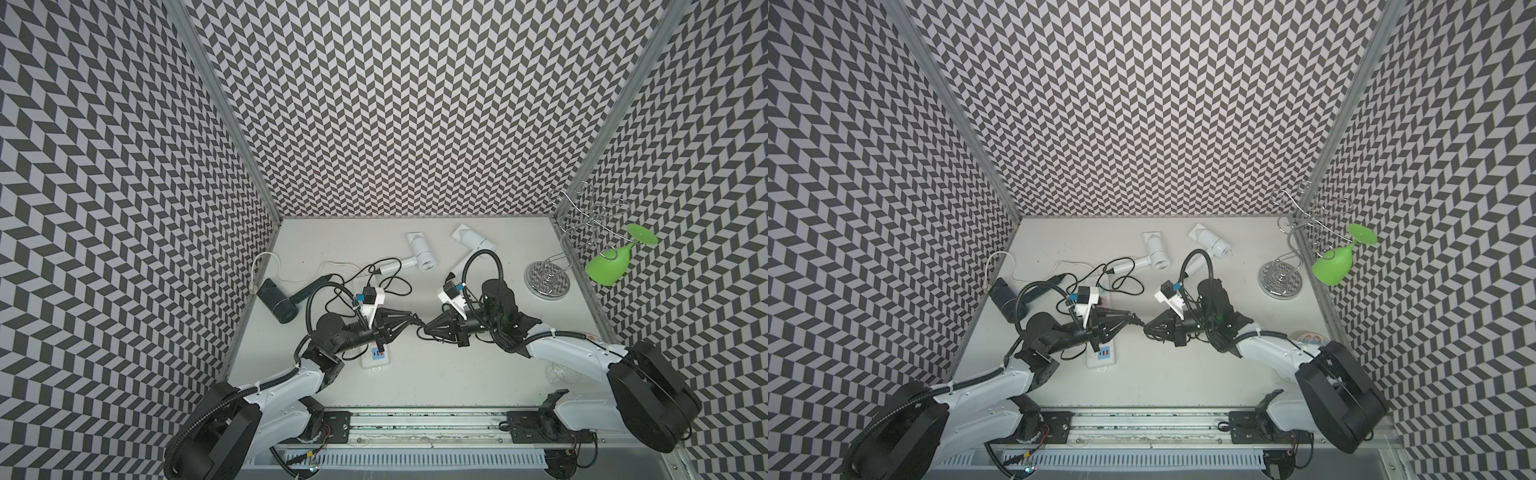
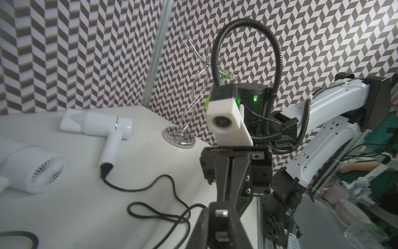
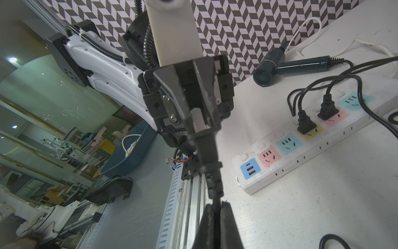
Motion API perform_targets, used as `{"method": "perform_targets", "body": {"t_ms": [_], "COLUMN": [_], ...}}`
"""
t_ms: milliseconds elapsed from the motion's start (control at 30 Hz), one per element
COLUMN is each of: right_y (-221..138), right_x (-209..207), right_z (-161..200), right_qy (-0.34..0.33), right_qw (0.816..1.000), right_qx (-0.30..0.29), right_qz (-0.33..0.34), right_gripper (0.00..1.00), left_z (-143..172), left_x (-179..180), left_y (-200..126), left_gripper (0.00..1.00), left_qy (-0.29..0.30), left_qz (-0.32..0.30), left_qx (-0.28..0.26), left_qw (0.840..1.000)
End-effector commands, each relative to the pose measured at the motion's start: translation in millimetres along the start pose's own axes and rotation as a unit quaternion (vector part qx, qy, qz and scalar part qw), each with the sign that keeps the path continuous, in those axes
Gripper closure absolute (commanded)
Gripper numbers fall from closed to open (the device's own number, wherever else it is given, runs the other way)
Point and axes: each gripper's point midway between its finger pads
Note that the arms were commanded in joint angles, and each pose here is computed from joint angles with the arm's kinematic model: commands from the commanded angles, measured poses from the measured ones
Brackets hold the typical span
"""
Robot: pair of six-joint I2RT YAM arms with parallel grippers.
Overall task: Charge the blow dryers
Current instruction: Pick up the plug from the center of the board.
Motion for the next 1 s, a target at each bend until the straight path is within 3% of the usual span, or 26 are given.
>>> {"method": "perform_targets", "body": {"t_ms": [0,100,367,767,833,967], "right_y": [0,1,2,-12,-20,-42], "right_x": [4,3,-3,-19,-24,-28], "right_z": [-5,-5,-4,-19,-25,-43], "right_qy": [-0.025,-0.022,-0.018,-0.020,-0.017,-0.015], "right_qw": [1.000,1.000,1.000,0.995,0.991,0.979], "right_qx": [-0.009,-0.008,-0.009,-0.050,-0.067,-0.115], "right_qz": [-0.016,-0.014,-0.002,0.085,0.112,0.167], "right_gripper": [1.00,1.00,0.96,0.45,0.32,0.24], "left_z": [-8,-7,-9,-15,-14,-21], "left_x": [-4,-5,-6,0,4,13], "left_y": [5,6,5,1,0,-4], "left_gripper": [0.92,0.99,1.00,1.00,1.00,1.00], "left_qy": [0.010,0.008,0.008,0.008,0.009,0.010], "left_qz": [0.013,0.015,0.016,-0.011,-0.026,-0.059], "left_qx": [-0.004,-0.002,-0.005,-0.019,-0.016,-0.032], "left_qw": [1.000,1.000,1.000,1.000,0.999,0.998]}}
Point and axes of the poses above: each gripper's point midway between its finger pads, its own y axis out along the fingers, its own x axis along the line the jaws close on, z = x × y, and after that the axes turned 7 degrees about y, right-handed
